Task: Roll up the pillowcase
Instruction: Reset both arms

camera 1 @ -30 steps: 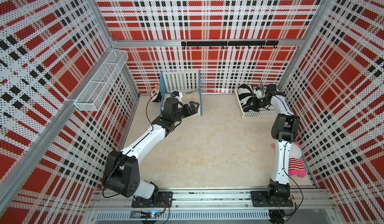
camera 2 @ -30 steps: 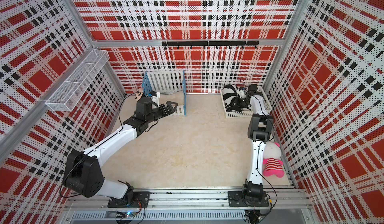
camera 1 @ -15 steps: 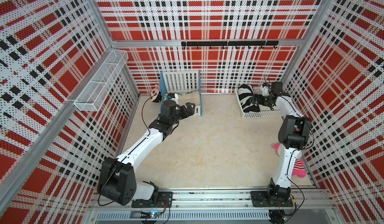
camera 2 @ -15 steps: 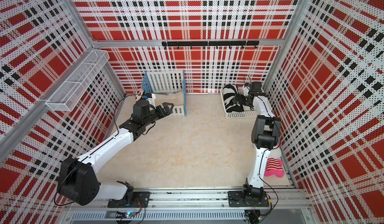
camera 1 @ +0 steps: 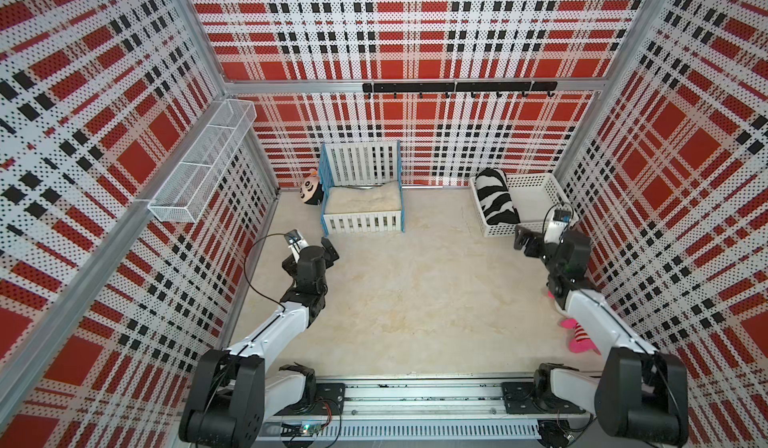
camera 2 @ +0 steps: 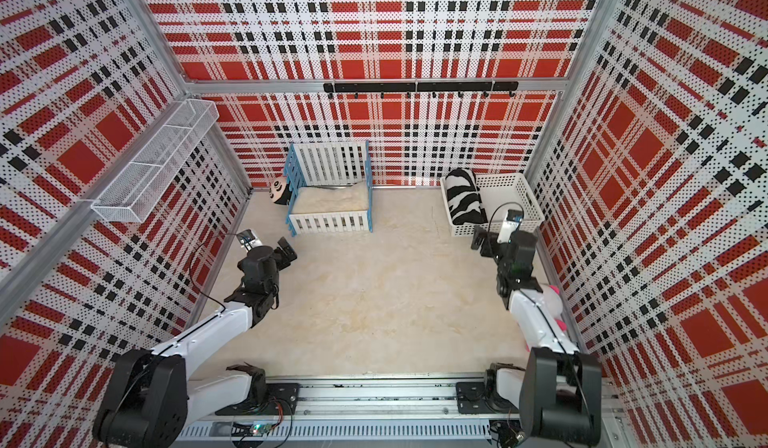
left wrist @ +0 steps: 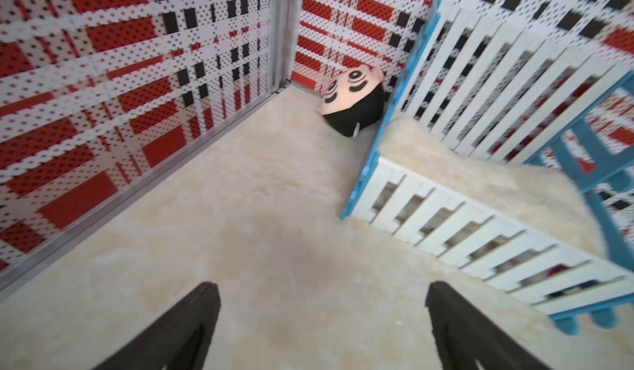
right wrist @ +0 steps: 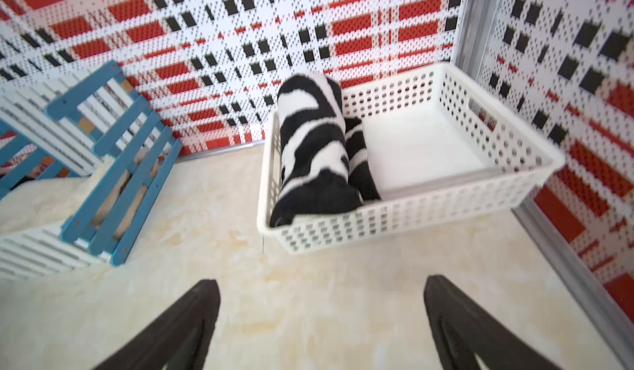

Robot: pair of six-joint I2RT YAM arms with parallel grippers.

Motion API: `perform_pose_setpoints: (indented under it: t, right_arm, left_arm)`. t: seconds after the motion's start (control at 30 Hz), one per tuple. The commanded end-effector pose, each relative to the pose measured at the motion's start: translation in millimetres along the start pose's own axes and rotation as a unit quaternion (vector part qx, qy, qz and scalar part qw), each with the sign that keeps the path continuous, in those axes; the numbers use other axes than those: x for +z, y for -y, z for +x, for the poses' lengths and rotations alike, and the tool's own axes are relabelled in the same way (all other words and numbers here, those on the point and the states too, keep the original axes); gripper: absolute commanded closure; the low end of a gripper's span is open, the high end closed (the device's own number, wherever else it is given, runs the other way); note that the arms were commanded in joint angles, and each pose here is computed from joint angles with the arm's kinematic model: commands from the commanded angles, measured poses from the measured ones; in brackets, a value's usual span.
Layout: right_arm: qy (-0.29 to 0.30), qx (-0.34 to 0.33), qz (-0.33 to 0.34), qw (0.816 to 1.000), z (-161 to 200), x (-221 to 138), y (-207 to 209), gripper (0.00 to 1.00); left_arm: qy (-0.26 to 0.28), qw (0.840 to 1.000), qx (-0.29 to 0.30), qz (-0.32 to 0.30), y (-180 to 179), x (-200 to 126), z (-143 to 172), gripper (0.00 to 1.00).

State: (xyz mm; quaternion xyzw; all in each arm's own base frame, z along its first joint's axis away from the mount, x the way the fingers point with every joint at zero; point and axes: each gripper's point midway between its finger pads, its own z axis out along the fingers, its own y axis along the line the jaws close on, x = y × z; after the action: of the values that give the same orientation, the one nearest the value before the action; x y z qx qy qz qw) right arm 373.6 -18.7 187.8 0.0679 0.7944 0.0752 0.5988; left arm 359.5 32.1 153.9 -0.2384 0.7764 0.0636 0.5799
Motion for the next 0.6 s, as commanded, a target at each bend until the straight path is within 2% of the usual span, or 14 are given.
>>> perform_pose_setpoints:
  t: [0.0,0.1,0.2,0.33,0.47,0.53,0.57]
  right_arm:
    - [0.112,-0.027,0.012,0.993,-18.2,-25.1,-3.3,0.0]
    - [0.118,-0.084,0.048,0.988,10.2,-33.6,2.4,0.0]
    - [0.16,-0.107,0.053,0.98,17.5,-40.1,2.9,0.0]
    - [0.158,-0.078,0.043,0.983,26.7,-20.5,2.9,0.0]
    - [0.141,-0.091,0.024,0.986,43.2,-3.2,-2.7,0.0]
    - [0.168,-0.104,0.024,0.98,42.1,-5.4,-6.7,0.0]
    - [0.15,-0.103,0.038,0.982,47.4,-3.7,-3.6,0.0]
  left_arm:
    - [0.073,0.996,0.012,-0.039,-18.7,6.4,-23.7,0.01]
    - [0.104,0.993,0.013,-0.046,-29.6,7.6,-17.0,0.01]
    - [0.142,0.989,0.011,-0.038,-30.6,6.6,-18.8,0.01]
    - [0.167,0.985,0.037,0.011,-16.1,7.3,-19.8,0.01]
    - [0.193,0.978,0.053,0.061,-7.9,-5.0,-11.0,0.01]
    - [0.181,0.979,0.061,0.065,-4.6,-0.9,-8.1,0.01]
    - [0.179,0.979,0.064,0.07,-1.7,0.9,-7.7,0.01]
